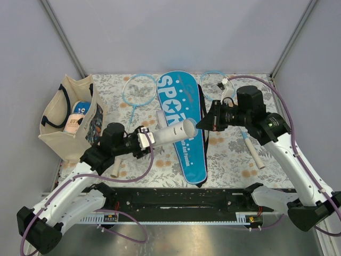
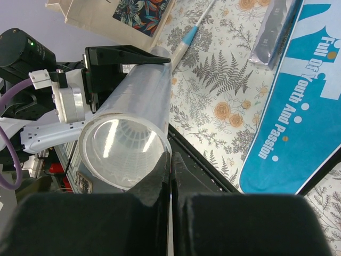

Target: Pack up the badminton gear

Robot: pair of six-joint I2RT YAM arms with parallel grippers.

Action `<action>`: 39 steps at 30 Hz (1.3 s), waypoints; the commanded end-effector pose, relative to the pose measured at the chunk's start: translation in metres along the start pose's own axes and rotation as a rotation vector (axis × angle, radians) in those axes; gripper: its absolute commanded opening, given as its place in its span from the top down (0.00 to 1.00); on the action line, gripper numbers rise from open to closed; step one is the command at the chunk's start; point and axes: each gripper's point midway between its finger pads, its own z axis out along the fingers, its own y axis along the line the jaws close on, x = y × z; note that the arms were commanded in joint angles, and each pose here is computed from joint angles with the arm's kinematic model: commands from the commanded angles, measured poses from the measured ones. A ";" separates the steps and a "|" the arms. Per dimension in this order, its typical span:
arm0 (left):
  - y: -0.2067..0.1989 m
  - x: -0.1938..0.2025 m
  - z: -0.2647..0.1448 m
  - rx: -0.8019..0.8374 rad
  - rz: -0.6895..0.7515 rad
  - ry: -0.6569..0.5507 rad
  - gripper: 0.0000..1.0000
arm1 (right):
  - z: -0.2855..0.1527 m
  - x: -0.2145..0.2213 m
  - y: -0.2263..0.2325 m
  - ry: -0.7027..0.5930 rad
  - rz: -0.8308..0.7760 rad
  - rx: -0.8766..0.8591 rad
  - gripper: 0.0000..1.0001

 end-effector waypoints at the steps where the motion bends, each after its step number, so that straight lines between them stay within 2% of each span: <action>1: 0.018 -0.031 -0.005 -0.052 0.067 -0.070 0.49 | -0.002 -0.013 0.014 -0.037 -0.053 -0.008 1.00; 24: 0.020 -0.029 -0.003 -0.053 0.064 -0.051 0.49 | 0.008 0.003 -0.013 0.008 -0.106 0.156 1.00; 39: 0.019 -0.025 0.001 -0.046 0.065 -0.037 0.50 | 0.014 0.000 0.001 0.012 -0.105 0.110 1.00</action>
